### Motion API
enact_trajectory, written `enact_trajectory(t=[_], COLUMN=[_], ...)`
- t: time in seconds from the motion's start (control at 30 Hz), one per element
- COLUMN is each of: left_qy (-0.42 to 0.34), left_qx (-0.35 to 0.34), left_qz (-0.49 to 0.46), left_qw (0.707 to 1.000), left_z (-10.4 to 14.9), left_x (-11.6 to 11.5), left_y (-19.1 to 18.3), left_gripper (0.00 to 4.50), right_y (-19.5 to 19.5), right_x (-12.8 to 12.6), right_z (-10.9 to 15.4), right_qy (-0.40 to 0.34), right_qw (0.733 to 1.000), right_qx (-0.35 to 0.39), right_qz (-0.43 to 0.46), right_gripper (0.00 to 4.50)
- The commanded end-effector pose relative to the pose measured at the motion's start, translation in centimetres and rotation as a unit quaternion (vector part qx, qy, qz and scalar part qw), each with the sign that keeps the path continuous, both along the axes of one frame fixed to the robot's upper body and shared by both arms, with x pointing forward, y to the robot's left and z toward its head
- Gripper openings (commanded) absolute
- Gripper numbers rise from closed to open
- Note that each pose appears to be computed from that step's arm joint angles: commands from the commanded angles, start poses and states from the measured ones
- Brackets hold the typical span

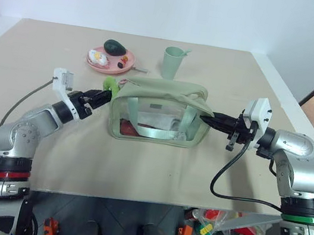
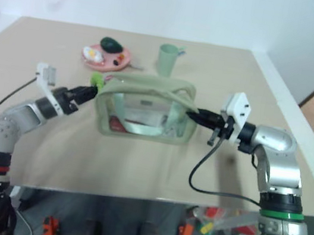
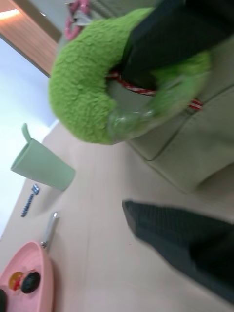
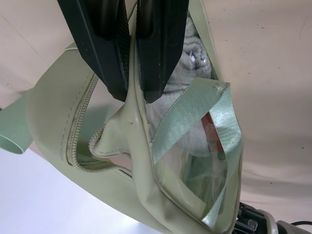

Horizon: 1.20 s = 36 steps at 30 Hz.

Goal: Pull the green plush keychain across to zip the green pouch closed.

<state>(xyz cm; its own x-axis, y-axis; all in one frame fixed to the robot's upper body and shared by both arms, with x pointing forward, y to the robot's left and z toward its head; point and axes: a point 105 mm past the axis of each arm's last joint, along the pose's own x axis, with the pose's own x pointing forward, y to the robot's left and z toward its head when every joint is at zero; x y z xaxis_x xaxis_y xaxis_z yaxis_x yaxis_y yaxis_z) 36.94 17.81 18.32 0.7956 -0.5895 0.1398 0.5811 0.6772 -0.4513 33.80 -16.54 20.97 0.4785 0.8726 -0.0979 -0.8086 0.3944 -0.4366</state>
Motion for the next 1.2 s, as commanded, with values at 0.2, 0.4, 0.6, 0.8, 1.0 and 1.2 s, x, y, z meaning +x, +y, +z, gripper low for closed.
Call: enact_trajectory(t=[0.2,0.4,0.6,0.8,1.0,1.2], left_qy=[-0.035,-0.095,-0.173,-0.208,-0.179,-0.165], left_qx=[-0.019,-0.017,0.001,0.040,0.103,0.143], left_qz=[-0.009,-0.059,-0.130,-0.191,-0.178,-0.181], left_qw=[0.999,0.994,0.976,0.958,0.962,0.959], left_z=[1.3,5.2,11.1,13.2,10.6,9.6], left_x=[0.5,-1.2,-3.2,-3.4,-1.5,-1.4], left_y=[-0.3,-1.4,-4.9,-9.7,-10.5,-9.8], left_gripper=[0.92,0.03,0.03,0.03,0.03,1.30], right_y=[-0.5,-0.6,-1.2,-1.3,-1.2,-1.2], right_x=[-0.5,-0.4,-0.7,-0.6,-0.8,-0.9], right_z=[0.2,0.4,0.0,-0.1,-0.2,-0.1], right_qy=[-0.013,-0.016,-0.011,-0.012,-0.014,-0.014], right_qw=[1.000,1.000,1.000,1.000,0.999,0.999], right_qx=[-0.020,-0.019,-0.027,-0.028,-0.029,-0.029], right_qz=[0.003,-0.001,-0.006,-0.008,-0.008,-0.010], right_gripper=[0.00,0.00,0.00,0.00,0.00,0.00])
